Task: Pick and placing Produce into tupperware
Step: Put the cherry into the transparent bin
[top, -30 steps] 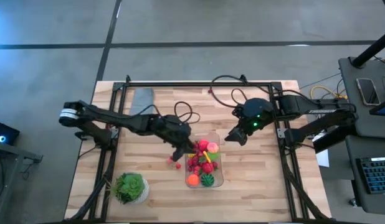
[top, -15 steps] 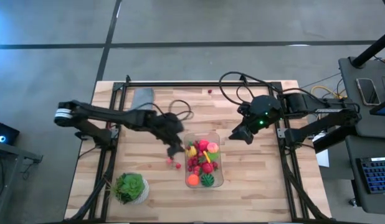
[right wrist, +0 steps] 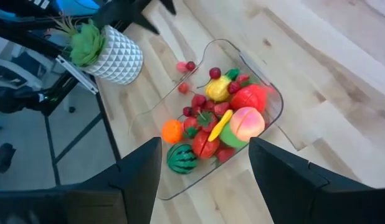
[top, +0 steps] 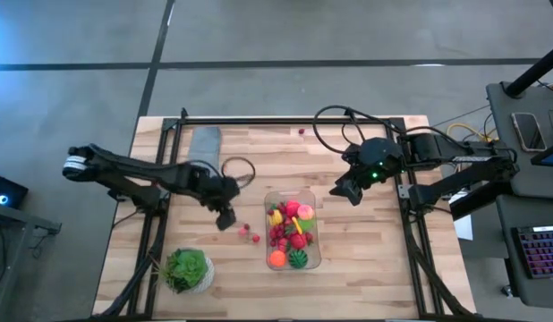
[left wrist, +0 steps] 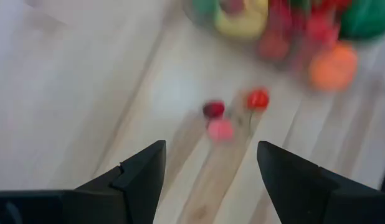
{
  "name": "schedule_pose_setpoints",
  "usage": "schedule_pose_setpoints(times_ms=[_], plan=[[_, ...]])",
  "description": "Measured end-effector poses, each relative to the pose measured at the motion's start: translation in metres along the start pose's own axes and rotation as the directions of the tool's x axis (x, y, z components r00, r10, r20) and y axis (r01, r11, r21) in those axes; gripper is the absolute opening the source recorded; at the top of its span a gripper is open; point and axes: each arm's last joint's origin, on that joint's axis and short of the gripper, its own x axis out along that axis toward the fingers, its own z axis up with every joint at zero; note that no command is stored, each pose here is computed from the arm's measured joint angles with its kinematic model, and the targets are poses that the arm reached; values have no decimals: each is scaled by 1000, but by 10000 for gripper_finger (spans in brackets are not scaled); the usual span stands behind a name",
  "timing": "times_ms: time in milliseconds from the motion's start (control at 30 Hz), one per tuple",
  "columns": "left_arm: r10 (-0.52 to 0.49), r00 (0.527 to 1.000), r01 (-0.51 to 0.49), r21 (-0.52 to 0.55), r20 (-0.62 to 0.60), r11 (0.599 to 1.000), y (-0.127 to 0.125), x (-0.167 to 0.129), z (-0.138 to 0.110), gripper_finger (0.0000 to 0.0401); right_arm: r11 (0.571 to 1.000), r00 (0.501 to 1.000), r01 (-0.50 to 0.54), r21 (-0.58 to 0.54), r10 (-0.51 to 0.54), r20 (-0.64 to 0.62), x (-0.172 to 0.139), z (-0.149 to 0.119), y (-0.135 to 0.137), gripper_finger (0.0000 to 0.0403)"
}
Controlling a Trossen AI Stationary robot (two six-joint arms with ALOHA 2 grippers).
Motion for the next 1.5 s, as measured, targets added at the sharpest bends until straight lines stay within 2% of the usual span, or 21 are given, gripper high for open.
schedule_pose_setpoints(times_ms=[133,233,500,600,700,733,833,900,933,1033,1067,1233,1333,1500], plan=[[13,996,2,174,-86,985,-12,22,-12,237,1000,1000,4,-13,-4,4,0,0,0,233],[19,993,9,235,-118,972,-20,36,-17,237,1000,1000,4,-13,-4,3,0,0,0,233],[46,983,0,250,-178,968,-28,61,-20,237,1000,1000,-2,16,2,9,0,1,1,233],[25,989,10,231,-146,973,-30,51,-19,237,998,1000,12,69,-14,26,1,1,0,233],[-1,997,18,213,-80,977,-29,34,-19,237,983,990,107,149,-118,73,5,5,-6,233],[-10,998,20,198,-55,980,-28,27,-19,237,964,980,165,208,-184,74,8,9,-13,233],[-4,999,-2,170,33,985,-23,6,-20,238,866,928,334,372,-372,33,20,29,-48,231],[-11,995,-3,142,101,990,-20,-7,-20,238,823,907,388,415,-421,-14,33,50,-77,231],[-15,992,-1,126,124,992,-18,-13,-20,238,820,914,378,430,-405,-31,43,62,-91,231],[-20,982,3,92,187,996,-11,-30,-22,238,860,952,280,427,-305,-10,73,98,-130,230],[-12,979,-5,85,201,996,-8,-34,-24,238,859,957,263,438,-290,-5,83,107,-143,230],[76,954,-94,51,290,994,5,-54,-31,238,778,941,323,538,-323,-99,121,136,-209,230],[115,936,-133,34,334,990,10,-60,-33,238,764,940,331,554,-314,-129,138,151,-232,225],[173,908,-205,44,382,978,19,-63,-36,238,762,942,329,558,-308,-135,167,179,-248,219]])
